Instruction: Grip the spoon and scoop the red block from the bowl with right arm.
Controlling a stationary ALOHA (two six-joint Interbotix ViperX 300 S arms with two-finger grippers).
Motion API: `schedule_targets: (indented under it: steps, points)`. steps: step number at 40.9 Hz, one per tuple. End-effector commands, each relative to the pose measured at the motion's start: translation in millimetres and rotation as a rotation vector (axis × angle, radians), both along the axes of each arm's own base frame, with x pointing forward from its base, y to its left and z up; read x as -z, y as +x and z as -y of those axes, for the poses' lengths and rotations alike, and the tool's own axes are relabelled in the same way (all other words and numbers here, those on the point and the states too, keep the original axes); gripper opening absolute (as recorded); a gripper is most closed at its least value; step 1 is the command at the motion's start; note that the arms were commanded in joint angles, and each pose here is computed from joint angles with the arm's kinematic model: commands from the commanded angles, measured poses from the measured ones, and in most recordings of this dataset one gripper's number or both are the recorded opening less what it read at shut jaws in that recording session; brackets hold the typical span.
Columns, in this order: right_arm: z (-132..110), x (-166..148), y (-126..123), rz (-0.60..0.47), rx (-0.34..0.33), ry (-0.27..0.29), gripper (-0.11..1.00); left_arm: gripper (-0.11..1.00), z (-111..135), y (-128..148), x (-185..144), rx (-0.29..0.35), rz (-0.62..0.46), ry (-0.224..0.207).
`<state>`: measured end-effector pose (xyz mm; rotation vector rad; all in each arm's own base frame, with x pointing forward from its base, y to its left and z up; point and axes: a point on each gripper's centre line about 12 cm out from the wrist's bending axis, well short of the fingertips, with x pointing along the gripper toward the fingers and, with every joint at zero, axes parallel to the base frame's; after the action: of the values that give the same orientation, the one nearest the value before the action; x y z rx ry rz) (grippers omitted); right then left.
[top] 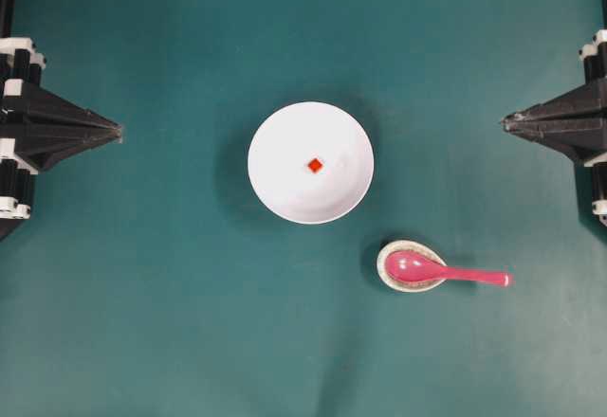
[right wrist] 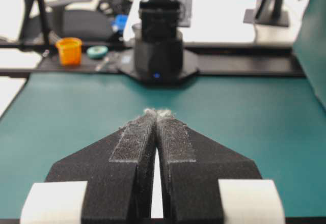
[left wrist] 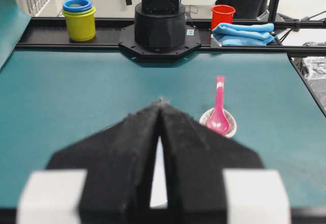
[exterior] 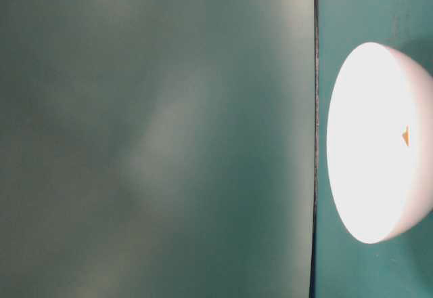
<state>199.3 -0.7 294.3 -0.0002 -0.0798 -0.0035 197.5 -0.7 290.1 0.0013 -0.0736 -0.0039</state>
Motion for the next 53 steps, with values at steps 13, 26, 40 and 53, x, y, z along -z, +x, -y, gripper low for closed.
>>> schedule_targets:
  steps: [13,26,40,53]
  points:
    - [0.2,-11.7,5.1,-0.069,0.000,0.055,0.00,0.00,1.2,4.0,-15.1,0.007,0.020,-0.005]
    - [0.1,-7.7,5.1,-0.090,-0.001,0.078,0.00,0.00,1.2,4.2,-14.4,0.008,0.018,-0.008]
    - [-4.8,25.0,13.1,-0.268,-0.011,0.182,0.50,0.00,1.2,4.2,-15.2,0.009,0.021,-0.028]
    - [-35.4,67.7,23.9,-0.383,-0.112,0.275,0.47,0.00,1.2,4.2,-15.2,0.011,0.021,-0.048]
